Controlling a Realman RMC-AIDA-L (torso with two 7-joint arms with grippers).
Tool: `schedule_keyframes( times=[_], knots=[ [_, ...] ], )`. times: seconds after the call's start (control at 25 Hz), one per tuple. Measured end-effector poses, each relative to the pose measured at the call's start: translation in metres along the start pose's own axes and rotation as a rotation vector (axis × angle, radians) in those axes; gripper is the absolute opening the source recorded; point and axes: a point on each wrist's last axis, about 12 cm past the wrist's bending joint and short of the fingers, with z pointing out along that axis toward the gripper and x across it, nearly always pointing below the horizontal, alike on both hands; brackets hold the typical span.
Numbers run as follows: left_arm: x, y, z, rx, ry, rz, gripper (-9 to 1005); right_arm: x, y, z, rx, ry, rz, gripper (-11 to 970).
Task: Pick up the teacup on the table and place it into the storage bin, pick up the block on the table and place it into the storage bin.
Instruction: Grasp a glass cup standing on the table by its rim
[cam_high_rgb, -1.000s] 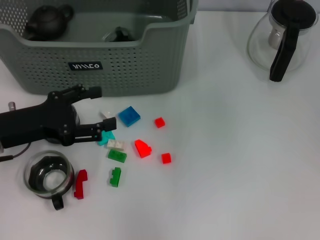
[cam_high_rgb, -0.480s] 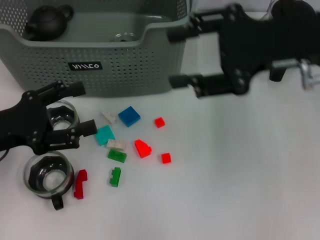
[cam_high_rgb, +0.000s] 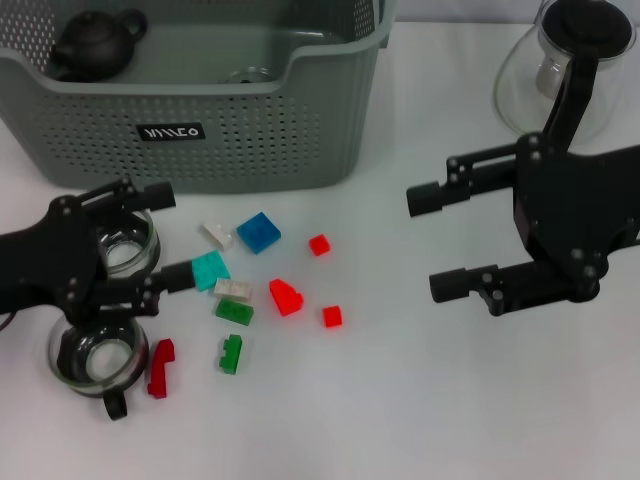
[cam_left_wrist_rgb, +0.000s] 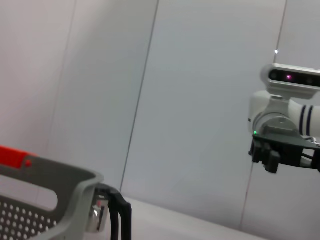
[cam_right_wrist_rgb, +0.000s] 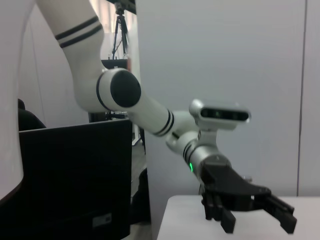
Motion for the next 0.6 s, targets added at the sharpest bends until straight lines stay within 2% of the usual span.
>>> schedule_keyframes(
  times=[0.2,0.6],
  knots=[
    [0.002,-0.001,-0.005,0.059,0.092,-0.02,820,0.016,-0.002,0.003,-0.021,-0.001,0.075,680],
    [0.008,-0.007,-0.022,0.1,0.268,-0.112,818,0.023,-0.009,0.009,0.023,-0.01,0.069,677]
  ],
)
